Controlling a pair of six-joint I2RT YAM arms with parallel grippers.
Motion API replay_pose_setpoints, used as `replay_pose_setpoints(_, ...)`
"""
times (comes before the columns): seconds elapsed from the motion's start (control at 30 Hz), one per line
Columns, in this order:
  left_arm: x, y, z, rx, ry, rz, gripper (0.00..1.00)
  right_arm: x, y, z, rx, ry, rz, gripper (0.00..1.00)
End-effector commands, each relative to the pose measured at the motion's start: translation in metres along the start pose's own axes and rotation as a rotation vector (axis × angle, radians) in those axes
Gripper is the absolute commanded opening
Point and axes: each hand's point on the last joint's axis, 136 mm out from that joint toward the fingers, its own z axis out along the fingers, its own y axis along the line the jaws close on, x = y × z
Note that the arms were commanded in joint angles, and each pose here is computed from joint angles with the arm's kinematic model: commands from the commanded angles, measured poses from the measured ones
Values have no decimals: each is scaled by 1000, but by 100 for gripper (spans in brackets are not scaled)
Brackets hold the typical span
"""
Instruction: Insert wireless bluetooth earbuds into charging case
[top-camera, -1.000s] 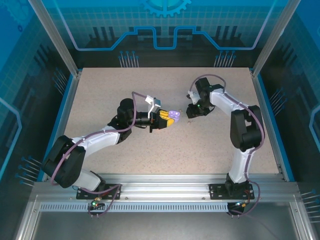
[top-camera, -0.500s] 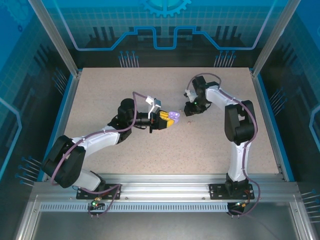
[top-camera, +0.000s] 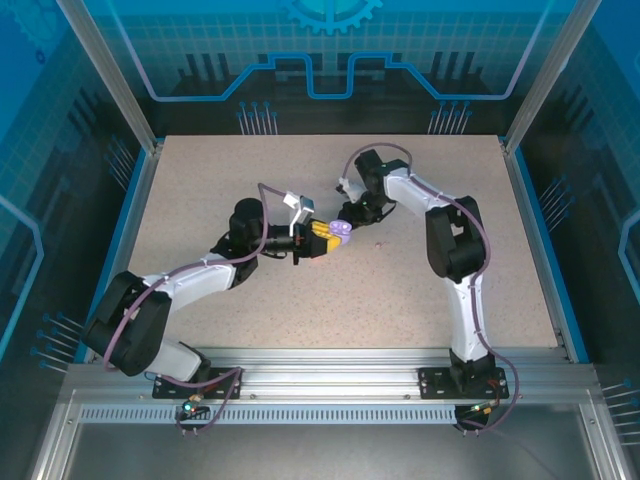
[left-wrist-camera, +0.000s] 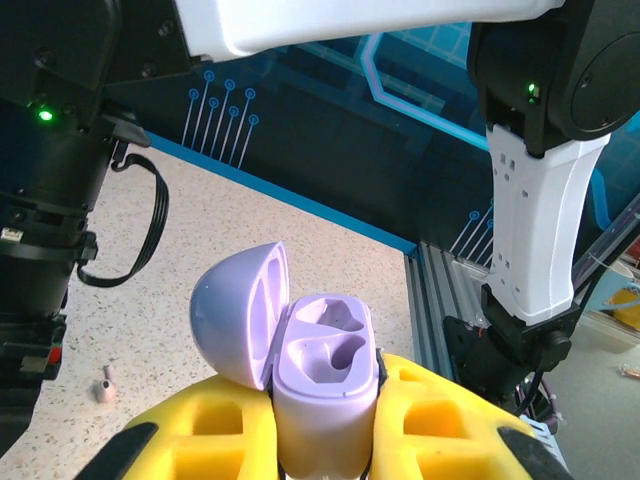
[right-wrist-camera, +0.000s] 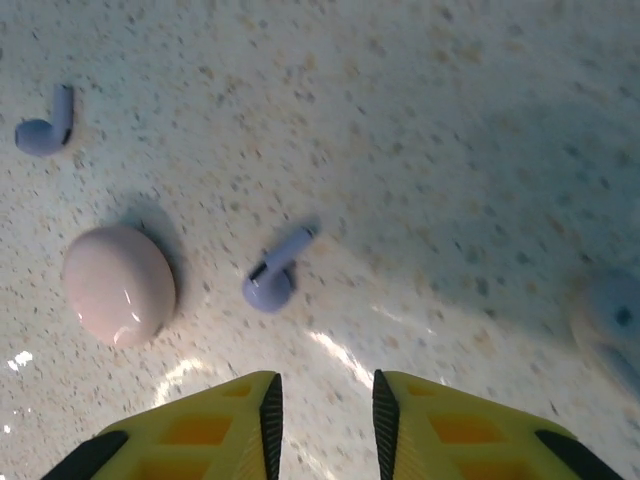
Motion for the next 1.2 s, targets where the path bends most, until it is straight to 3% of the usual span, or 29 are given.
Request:
replay_pose_setpoints(0.0, -9, -9, -11, 14, -28, 28, 10, -5, 7, 10, -22, 26, 36, 33)
replay_pose_setpoints(0.2, -11, -12, -15, 10, -32, 36, 10, -16, 12, 28, 3, 47, 46, 31)
replay_pose_setpoints(0.57, -12, -15, -18, 4, -29, 40, 10, -15, -4, 45, 206, 128, 19, 30)
replay_pose_setpoints(0.8, -12, -14, -19, -1, -29, 36, 10, 1, -19, 35, 322, 176, 6, 29)
replay_pose_setpoints(1.17, -14, -18, -19, 7, -33, 33, 10, 24, -21, 14, 362, 187, 27, 29)
